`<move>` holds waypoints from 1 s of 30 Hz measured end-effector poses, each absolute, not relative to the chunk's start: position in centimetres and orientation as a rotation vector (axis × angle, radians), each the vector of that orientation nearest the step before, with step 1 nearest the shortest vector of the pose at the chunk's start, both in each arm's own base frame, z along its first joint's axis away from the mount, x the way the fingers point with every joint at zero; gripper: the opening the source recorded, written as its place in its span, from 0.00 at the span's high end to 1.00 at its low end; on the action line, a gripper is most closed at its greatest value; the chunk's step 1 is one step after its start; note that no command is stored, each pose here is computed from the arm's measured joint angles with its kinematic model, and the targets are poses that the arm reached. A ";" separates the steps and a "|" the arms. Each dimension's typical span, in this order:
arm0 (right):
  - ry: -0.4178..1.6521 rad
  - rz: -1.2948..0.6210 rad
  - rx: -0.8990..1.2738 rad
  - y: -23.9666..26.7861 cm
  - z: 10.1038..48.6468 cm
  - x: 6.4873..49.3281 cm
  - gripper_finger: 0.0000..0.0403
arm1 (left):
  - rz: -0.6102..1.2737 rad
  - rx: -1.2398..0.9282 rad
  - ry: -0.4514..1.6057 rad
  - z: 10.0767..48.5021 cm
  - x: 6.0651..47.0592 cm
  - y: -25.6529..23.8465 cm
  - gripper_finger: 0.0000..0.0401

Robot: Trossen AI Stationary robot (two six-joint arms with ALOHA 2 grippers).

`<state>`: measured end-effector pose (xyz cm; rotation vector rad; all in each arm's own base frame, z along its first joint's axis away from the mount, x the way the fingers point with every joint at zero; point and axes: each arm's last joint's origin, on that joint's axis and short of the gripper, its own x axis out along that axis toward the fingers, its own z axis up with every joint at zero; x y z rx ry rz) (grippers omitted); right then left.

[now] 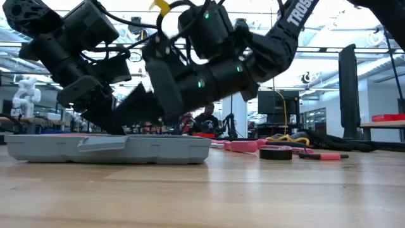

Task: Prefit tool cases
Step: Remove the pink tape measure from the gray prefit tool case

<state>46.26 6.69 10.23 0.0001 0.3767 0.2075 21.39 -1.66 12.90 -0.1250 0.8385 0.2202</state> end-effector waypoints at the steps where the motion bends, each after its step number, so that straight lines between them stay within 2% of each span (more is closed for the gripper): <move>1: 0.364 0.211 -0.001 6.8 10.4 46.3 1.00 | 0.220 -0.125 0.841 12.8 21.3 -1.7 1.00; 8: 0.352 0.227 -0.034 7.0 11.7 46.2 1.00 | 0.221 -0.124 0.844 12.8 21.3 -1.7 1.00; 14: 0.438 0.223 -0.020 6.9 10.9 45.8 0.99 | 0.218 -0.119 0.840 12.8 21.3 -1.7 1.00; 24: 0.439 0.214 -0.031 6.8 10.9 45.9 0.75 | 0.221 -0.126 0.839 12.8 21.3 -1.7 1.00; 30: 0.438 0.217 -0.049 6.8 10.9 45.9 0.69 | 0.221 -0.126 0.839 12.8 21.3 -1.7 1.00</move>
